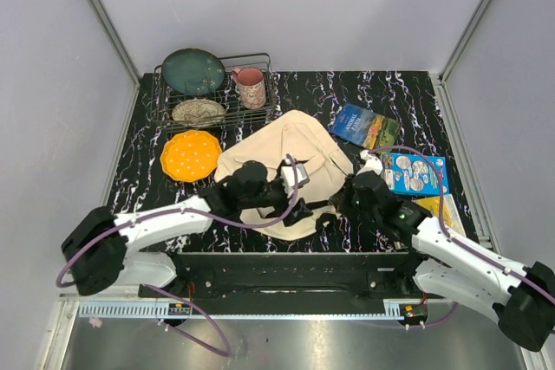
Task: Pack the student bag
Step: Unzip the student bag at the center of the board.
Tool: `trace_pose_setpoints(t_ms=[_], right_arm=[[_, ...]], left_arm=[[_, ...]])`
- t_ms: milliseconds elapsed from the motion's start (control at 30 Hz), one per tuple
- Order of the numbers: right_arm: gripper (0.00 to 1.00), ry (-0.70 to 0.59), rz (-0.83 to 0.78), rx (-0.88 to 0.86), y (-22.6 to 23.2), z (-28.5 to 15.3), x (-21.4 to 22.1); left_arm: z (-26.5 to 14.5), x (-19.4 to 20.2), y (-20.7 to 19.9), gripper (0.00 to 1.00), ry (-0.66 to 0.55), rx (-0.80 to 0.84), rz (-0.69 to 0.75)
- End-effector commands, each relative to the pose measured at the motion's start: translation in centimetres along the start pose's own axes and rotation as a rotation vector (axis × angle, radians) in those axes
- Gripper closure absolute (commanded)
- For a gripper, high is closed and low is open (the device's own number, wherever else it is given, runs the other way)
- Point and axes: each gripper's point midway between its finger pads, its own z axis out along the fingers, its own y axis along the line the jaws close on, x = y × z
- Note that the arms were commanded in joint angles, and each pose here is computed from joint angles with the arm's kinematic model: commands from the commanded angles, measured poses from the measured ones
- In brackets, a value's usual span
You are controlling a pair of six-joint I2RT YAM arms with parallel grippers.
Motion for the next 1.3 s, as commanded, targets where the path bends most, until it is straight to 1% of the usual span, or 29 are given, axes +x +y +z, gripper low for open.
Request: trace_pose_setpoints(t_ms=[0,133,200,267,367,400,467,500,600,733,767,833,867,900,933,967,1000,1067,1200,1267], right_arm=[[1.00,-0.056,0.005,-0.051,1.3,-1.0,-1.7],[1.00,-0.070,0.013,-0.048,1.0,-1.5,-1.9],[1.00,-0.074,0.012,-0.050,1.0,-1.7,-2.0],[1.00,-0.075,0.014,-0.049,1.0,-1.8,-2.0],[1.00,-0.075,0.011,-0.049,0.9,-1.8,-1.9],[1.00,-0.074,0.012,-0.048,0.8,-1.8,-1.8],[1.00,-0.073,0.011,-0.038,0.6,-1.7,-1.7],[1.00,-0.071,0.012,-0.036,0.5,-1.7,-1.6],[1.00,-0.081,0.022,-0.023,0.1,-1.7,-1.7],[1.00,-0.096,0.039,0.020,-0.9,-1.6,-1.7],[1.00,-0.099,0.042,0.030,-1.1,-1.5,-1.6],[1.00,-0.111,0.063,0.080,-2.1,-1.4,-1.6],[1.00,-0.114,0.065,0.095,-2.3,-1.3,-1.6],[1.00,-0.115,0.082,0.110,-2.6,-1.3,-1.6],[1.00,-0.121,0.087,0.138,-3.2,-1.2,-1.5],[1.00,-0.127,0.097,0.146,-3.3,-1.2,-1.6],[1.00,-0.135,0.102,0.155,-3.4,-1.2,-1.8],[1.00,-0.155,0.110,0.179,-3.8,-1.2,-2.2],[1.00,-0.189,0.119,0.199,-4.0,-1.3,-3.1],[1.00,-0.202,0.125,0.212,-4.2,-1.4,-3.5]], left_arm=[[2.2,-0.8,-1.0,0.14,0.005,0.083,0.078],[3.7,-0.1,-0.7,0.15,0.041,0.085,0.074],[4.3,0.7,-0.5,0.17,0.064,0.085,0.065],[4.7,0.6,-0.5,0.19,0.065,0.088,0.061],[5.5,1.1,-0.3,0.26,0.081,0.087,0.040],[5.6,1.1,-0.5,0.40,0.084,0.091,0.032],[5.8,1.2,-0.4,0.55,0.089,0.091,0.024],[5.8,1.3,-0.3,0.73,0.093,0.082,0.019],[5.7,1.7,-0.1,1.00,0.110,0.066,0.008],[4.9,2.7,0.3,1.00,0.138,0.028,-0.004],[4.5,2.2,0.3,1.00,0.120,0.014,-0.005],[3.7,2.6,0.6,1.00,0.111,-0.013,-0.010],[3.0,1.6,0.4,1.00,0.079,-0.020,-0.010],[2.5,2.4,0.4,1.00,0.086,-0.031,-0.015],[2.0,2.3,0.3,1.00,0.074,-0.035,-0.018],[1.2,1.3,0.1,1.00,0.040,-0.041,-0.016],[0.7,2.2,0.0,1.00,0.052,-0.045,-0.024],[-0.4,1.7,-0.4,1.00,0.022,-0.042,-0.025],[-1.8,3.4,-0.6,1.00,0.036,-0.063,-0.045],[-2.3,3.5,-0.6,1.00,0.025,-0.071,-0.049]])
